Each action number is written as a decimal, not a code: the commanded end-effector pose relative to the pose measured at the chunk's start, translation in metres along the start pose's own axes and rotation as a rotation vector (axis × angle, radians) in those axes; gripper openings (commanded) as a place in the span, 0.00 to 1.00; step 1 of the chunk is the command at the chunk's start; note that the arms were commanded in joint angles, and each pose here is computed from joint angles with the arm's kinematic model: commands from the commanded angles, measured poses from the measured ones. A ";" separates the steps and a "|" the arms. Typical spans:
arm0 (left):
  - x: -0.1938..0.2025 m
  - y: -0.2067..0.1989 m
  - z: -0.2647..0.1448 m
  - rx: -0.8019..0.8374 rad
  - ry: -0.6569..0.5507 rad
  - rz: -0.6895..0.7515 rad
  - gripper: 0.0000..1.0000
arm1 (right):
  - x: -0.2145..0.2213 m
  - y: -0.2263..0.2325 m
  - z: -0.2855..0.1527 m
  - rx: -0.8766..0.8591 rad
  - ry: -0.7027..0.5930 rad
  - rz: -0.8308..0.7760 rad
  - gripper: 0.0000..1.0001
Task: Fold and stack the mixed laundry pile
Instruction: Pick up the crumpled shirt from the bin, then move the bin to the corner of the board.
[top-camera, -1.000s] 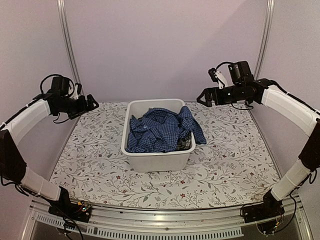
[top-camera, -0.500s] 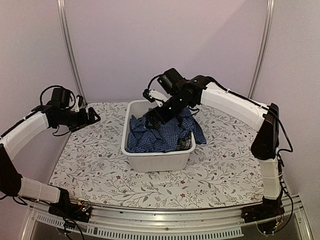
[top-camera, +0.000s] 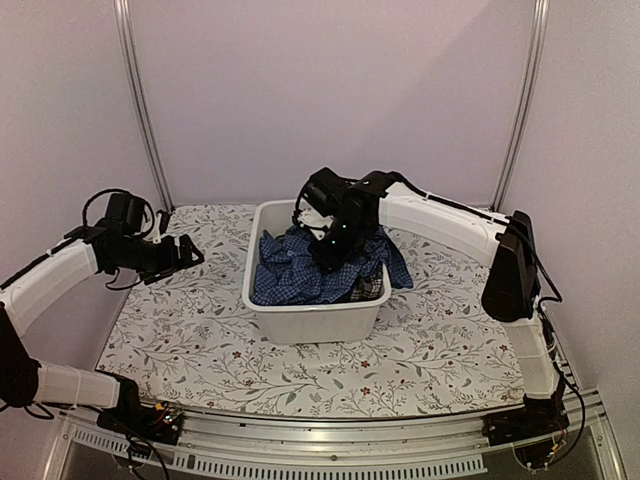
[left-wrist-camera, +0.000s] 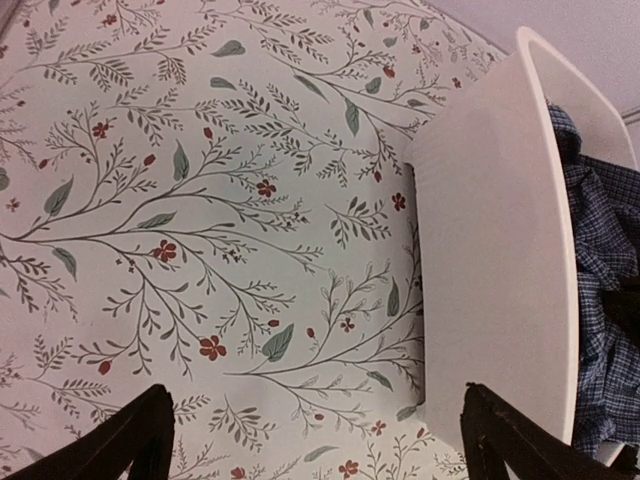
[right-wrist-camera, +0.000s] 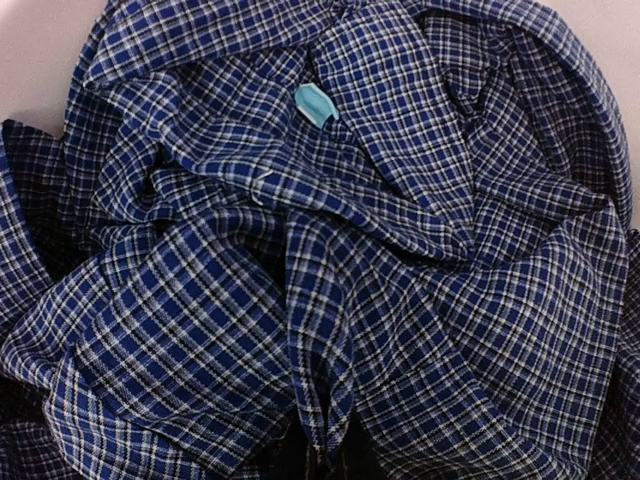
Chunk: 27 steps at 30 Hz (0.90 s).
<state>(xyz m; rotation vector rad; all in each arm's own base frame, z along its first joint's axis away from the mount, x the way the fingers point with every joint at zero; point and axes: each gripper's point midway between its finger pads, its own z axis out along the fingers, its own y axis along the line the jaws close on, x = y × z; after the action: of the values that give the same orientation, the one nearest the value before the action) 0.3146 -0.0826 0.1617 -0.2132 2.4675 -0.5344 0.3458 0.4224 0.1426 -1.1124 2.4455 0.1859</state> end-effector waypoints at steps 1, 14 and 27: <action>0.018 -0.002 0.007 0.004 0.057 0.008 1.00 | -0.024 -0.025 -0.034 0.131 -0.103 0.052 0.00; -0.022 -0.125 -0.116 0.467 -0.316 0.234 0.97 | -0.110 -0.096 -0.277 0.162 -0.800 0.292 0.00; 0.045 -0.326 -0.054 0.598 -0.118 0.775 0.92 | -0.021 -0.211 -0.465 0.748 -1.126 0.655 0.00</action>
<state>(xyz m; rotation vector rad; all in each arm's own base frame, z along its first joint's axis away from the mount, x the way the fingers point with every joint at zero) 0.2654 -0.3120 0.3331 0.6589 1.9584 -0.9247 0.3654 0.2363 0.5473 -0.1205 1.5992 0.2569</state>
